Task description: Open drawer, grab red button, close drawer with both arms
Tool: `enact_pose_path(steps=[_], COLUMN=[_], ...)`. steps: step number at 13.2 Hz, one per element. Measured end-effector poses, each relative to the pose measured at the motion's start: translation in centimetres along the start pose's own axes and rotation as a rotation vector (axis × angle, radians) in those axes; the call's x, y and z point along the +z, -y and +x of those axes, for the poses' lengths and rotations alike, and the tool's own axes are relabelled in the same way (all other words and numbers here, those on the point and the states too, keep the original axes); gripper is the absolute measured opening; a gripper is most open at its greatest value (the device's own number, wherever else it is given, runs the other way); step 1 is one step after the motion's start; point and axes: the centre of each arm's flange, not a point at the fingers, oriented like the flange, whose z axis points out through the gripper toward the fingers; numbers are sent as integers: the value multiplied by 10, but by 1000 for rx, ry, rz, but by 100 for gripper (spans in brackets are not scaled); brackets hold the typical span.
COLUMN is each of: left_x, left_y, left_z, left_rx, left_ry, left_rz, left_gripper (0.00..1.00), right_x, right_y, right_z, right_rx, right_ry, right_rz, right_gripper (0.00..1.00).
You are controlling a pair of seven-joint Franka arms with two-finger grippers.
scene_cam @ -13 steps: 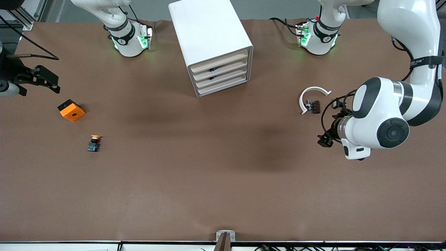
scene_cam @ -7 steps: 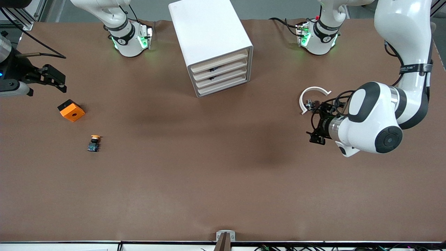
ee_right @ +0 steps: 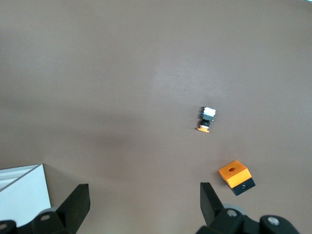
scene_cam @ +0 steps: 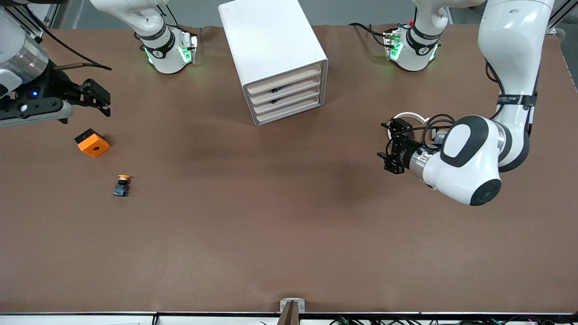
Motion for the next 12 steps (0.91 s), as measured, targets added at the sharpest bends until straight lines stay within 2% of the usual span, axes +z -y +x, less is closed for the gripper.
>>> enact_pose_path(steps=[3, 5, 9, 12], left_x=[41, 69, 124, 166], left_y=[-3, -12, -31, -39], left_z=[-23, -32, -45, -59], left_rx=[-27, -28, -35, -34], left_ry=[56, 62, 25, 3], left_rz=[196, 287, 389, 457], left_gripper=[100, 100, 100, 100], right_x=[1, 2, 13, 1], right_y=[25, 45, 102, 143], right_z=[1, 1, 3, 2], right_rx=[69, 115, 178, 234], right_ry=[2, 6, 20, -9], right_rz=[0, 0, -5, 4], right_gripper=[100, 100, 100, 100])
